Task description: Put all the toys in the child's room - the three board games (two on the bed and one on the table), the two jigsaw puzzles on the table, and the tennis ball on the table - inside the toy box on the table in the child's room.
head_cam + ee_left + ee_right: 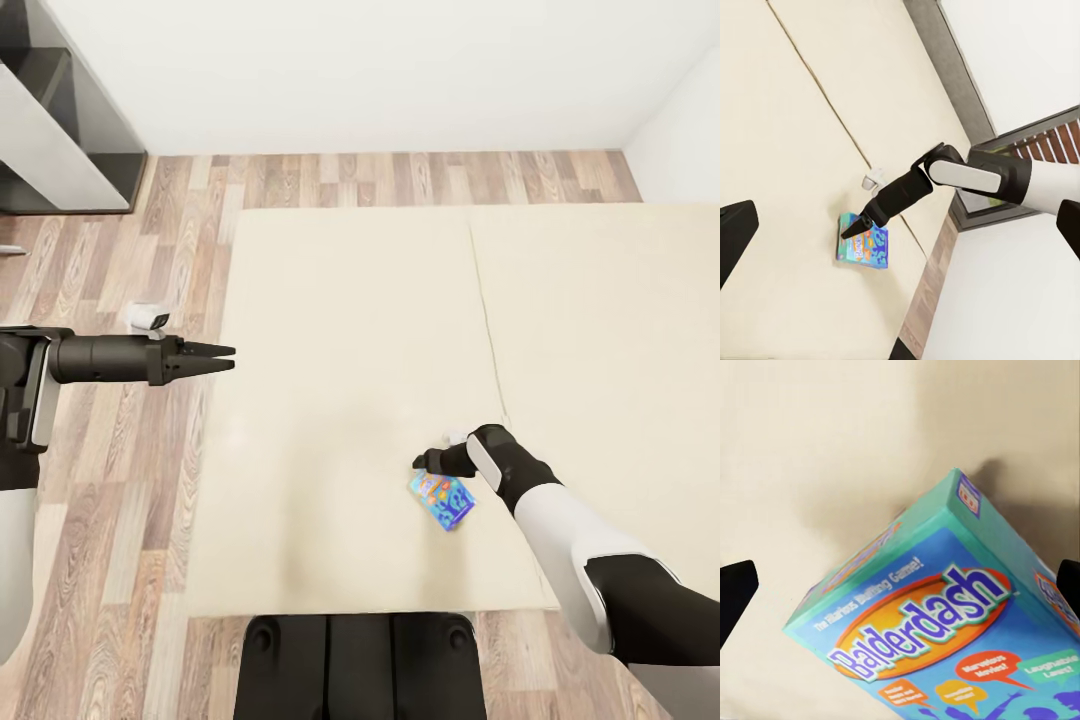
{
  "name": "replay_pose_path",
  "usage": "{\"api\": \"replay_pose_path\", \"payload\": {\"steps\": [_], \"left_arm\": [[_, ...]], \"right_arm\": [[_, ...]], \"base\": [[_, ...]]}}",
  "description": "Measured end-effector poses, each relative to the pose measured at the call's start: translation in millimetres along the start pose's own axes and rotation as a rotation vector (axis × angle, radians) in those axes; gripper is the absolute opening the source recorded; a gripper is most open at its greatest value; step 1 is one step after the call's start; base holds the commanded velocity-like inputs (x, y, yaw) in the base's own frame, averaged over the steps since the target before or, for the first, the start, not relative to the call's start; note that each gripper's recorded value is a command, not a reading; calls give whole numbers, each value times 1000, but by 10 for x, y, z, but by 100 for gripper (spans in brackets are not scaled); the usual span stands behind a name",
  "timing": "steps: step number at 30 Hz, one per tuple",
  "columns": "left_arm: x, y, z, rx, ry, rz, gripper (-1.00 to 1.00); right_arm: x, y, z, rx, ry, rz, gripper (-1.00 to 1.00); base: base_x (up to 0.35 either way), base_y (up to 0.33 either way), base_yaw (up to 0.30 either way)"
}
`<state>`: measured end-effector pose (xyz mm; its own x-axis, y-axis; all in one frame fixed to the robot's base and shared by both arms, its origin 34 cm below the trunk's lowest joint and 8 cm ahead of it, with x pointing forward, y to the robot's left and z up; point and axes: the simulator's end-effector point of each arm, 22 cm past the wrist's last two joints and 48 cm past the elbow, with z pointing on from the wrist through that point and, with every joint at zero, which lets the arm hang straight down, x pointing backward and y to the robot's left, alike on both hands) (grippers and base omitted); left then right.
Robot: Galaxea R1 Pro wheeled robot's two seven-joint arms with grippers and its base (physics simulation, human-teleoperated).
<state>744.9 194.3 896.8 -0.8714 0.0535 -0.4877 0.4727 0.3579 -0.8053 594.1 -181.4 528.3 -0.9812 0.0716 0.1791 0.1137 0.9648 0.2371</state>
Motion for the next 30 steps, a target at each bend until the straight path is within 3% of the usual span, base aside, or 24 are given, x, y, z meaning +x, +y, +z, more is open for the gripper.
{"api": "replay_pose_path", "payload": {"steps": [30], "left_arm": [[9, -4, 12, 2, 4, 0, 100]], "right_arm": [[1, 6, 1, -1, 0, 0, 100]], "base": [[0, 18, 19]]}}
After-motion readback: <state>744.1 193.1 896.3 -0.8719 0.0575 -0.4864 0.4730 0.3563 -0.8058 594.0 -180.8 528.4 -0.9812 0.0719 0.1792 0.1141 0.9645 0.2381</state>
